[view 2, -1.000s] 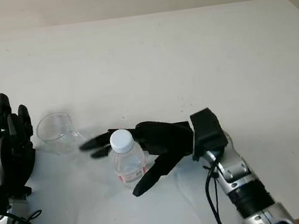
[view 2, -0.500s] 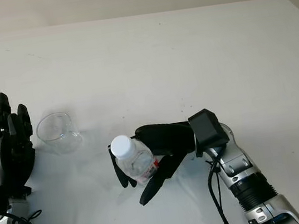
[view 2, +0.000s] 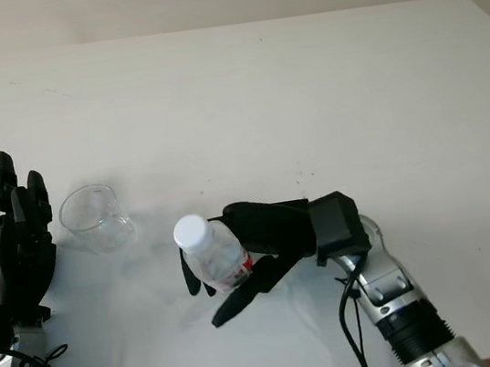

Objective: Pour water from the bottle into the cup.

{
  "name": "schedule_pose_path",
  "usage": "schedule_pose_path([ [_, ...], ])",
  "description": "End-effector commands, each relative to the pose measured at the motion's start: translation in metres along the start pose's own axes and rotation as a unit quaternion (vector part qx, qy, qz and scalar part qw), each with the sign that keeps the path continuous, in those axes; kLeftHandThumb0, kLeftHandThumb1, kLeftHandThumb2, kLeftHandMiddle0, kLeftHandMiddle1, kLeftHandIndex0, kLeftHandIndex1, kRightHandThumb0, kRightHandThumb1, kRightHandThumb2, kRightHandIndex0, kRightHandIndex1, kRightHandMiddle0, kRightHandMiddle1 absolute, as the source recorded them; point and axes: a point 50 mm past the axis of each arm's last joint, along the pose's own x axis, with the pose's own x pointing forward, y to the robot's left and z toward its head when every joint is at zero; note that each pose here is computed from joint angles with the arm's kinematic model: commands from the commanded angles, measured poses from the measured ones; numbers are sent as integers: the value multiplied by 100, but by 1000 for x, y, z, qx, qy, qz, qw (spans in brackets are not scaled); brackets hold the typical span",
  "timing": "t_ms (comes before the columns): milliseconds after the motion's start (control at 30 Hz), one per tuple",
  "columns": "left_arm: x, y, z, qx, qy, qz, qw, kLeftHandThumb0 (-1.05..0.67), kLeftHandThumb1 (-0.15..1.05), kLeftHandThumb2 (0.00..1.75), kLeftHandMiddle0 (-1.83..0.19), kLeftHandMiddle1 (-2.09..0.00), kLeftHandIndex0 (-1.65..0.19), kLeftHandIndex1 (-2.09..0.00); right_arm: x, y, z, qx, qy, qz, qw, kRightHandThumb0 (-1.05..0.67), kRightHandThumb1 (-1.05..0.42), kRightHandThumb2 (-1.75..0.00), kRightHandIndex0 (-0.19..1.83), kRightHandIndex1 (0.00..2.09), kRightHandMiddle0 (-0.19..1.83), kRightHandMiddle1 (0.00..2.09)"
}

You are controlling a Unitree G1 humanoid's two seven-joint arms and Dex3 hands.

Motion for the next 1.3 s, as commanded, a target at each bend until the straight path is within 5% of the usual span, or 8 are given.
schedule_pose_path([
  [0,0,2,1,3,-1,2,1000,-71,105,51,15,-5,14,-6,2,-13,6,-17,-17,-53,998,-38,-105,-32,131,209,99,209],
  [100,-1,0,1,4,-1,4,1000,-71,105,51,15,-5,14,-6,13,-43,21,-56,-42,-139,988,-33,-105,-34,104,209,63,209],
  [200,-2,0,0,3,-2,7,1000,-71,105,51,16,-5,15,-5,27,-69,36,-96,-56,-207,972,-32,-105,-36,96,209,56,209],
  [467,-5,-1,0,-1,-2,13,1000,-71,105,51,16,-5,16,-5,77,-108,73,-242,-38,-270,931,-29,-105,-33,108,209,81,209],
  [933,-5,-5,-4,2,1,27,1000,-71,105,52,15,-6,16,-5,127,-100,101,-541,7,-232,808,-36,-105,-17,103,209,66,209],
  [1267,-5,-7,-4,2,0,30,1000,-70,105,52,14,-5,14,-6,132,-97,105,-679,-10,-205,705,-41,-105,-18,102,209,61,209],
])
